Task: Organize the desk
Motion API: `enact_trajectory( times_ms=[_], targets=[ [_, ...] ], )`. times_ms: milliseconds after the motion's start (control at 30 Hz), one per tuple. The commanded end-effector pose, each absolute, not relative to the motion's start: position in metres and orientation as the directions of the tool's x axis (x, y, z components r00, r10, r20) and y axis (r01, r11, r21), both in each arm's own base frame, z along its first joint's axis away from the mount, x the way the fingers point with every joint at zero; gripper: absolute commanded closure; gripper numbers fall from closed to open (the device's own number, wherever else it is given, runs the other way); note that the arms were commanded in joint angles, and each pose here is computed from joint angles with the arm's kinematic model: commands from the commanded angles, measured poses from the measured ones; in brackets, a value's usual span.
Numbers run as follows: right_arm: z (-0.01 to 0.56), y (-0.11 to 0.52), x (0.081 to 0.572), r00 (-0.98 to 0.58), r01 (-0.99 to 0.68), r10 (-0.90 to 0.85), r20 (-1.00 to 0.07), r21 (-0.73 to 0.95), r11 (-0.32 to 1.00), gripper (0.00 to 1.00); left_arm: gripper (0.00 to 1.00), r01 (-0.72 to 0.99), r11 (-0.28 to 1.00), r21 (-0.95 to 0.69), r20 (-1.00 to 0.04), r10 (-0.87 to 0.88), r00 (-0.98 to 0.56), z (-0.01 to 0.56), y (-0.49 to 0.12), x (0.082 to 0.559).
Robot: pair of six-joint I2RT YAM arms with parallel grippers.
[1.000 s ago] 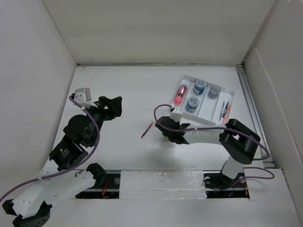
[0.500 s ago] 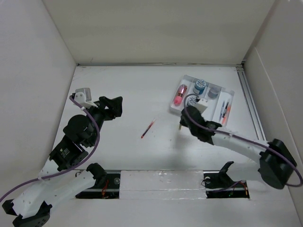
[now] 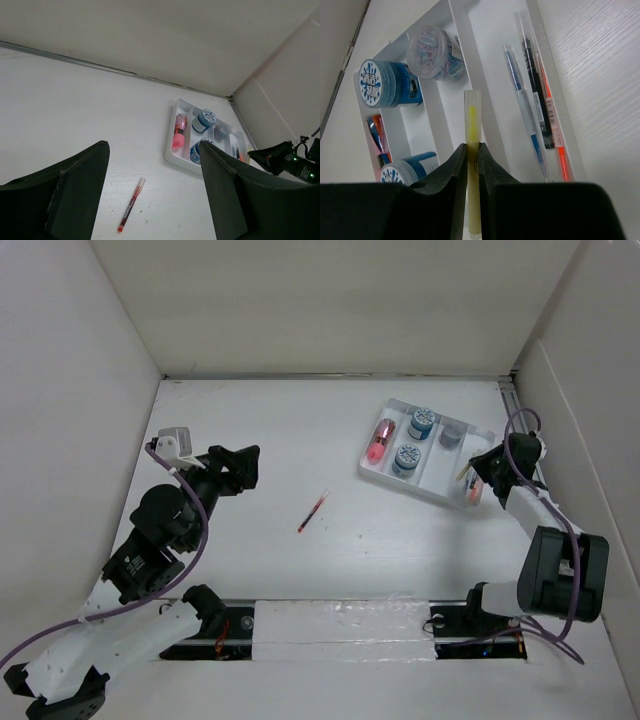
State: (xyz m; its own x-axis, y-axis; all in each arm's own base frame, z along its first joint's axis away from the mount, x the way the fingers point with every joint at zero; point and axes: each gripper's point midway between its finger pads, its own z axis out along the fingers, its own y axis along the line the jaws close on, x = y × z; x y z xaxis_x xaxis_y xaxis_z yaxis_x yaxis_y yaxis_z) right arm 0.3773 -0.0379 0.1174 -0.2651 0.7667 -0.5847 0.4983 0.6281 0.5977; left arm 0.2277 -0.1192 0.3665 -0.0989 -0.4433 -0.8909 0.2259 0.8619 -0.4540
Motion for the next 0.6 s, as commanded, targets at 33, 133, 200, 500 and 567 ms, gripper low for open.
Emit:
enact_trajectory(
  times_ms=[33,133,200,500,567],
  targets=[
    [0.143,-0.043,0.411,-0.299,0.394,0.764,-0.572,0.655,0.645,0.92,0.31,0.256,0.845,-0.470,-0.880,-0.471,-0.062,0.381,-0.119,0.226],
    [0.127,-0.067,0.419,-0.298,0.445,0.787,-0.540,0.651,0.615,0.92,0.31,0.254,0.845,-0.470,-0.880,-0.470,-0.063,0.381,-0.119,0.226],
    [0.126,-0.071,0.425,-0.307,0.430,0.804,-0.510,0.679,0.595,0.92,0.31,0.258,0.843,-0.471,-0.879,-0.473,-0.061,0.382,-0.119,0.225],
    [0.104,-0.088,0.427,-0.254,0.534,0.826,-0.504,0.639,0.554,0.75,0.31,0.264,0.843,-0.468,-0.881,-0.469,-0.066,0.381,-0.121,0.226],
    [0.108,-0.084,0.428,-0.255,0.521,0.823,-0.507,0.645,0.559,0.50,0.31,0.261,0.846,-0.465,-0.883,-0.464,-0.071,0.379,-0.122,0.227]
  ],
)
